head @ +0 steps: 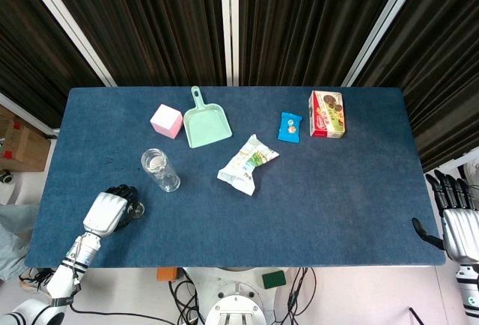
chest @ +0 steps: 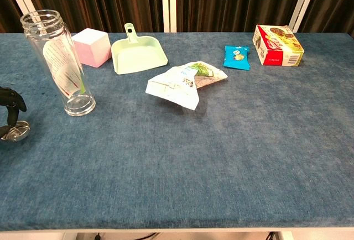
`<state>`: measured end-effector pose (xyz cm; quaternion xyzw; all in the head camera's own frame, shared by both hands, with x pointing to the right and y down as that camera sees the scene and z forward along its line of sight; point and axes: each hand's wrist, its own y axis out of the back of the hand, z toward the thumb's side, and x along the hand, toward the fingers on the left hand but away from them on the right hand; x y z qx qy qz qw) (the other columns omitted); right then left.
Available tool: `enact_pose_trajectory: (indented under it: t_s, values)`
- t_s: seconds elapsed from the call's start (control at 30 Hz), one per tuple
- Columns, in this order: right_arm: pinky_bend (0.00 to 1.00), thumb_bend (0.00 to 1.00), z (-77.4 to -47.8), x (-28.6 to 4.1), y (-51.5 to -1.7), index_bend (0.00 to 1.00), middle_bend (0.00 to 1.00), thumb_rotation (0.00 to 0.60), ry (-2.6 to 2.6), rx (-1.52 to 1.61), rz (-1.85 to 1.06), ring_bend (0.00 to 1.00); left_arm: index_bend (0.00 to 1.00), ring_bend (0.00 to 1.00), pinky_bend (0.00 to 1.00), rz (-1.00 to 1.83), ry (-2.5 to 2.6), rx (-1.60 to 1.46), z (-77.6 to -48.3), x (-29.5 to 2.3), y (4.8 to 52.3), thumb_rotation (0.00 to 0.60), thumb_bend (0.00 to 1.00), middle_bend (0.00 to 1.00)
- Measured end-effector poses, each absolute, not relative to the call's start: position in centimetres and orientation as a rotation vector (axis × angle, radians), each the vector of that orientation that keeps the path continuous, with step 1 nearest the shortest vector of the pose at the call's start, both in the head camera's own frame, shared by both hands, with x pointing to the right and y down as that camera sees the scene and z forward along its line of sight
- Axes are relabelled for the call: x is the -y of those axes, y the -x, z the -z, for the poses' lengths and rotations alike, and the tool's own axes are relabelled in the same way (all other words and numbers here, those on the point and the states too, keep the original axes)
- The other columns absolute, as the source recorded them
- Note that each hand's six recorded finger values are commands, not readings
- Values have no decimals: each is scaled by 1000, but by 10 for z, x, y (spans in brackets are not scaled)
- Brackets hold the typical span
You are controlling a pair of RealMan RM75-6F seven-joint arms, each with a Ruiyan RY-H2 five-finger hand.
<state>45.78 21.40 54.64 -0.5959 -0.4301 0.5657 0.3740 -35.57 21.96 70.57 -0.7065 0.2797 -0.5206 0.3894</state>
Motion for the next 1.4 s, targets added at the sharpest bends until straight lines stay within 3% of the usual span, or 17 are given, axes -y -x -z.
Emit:
enact_pose_trajectory:
  t_s: [0.5, 1.07, 1.4]
  values:
    - [0, 284, -543, -213, -461, 0, 0, 600, 1514, 1119, -1442, 0, 632, 284, 371, 1308, 1773, -749, -696, -213, 359, 600, 434, 332]
    - [0, 284, -531, -208, -457, 0, 0, 600, 1491, 1141, -1411, 0, 643, 284, 366, 1228, 1628, -890, -578, -131, 383, 600, 429, 330]
    - [0, 284, -525, -204, -450, 0, 0, 600, 1495, 1130, -1386, 0, 665, 284, 366, 1118, 1700, -811, -553, -97, 336, 600, 429, 329]
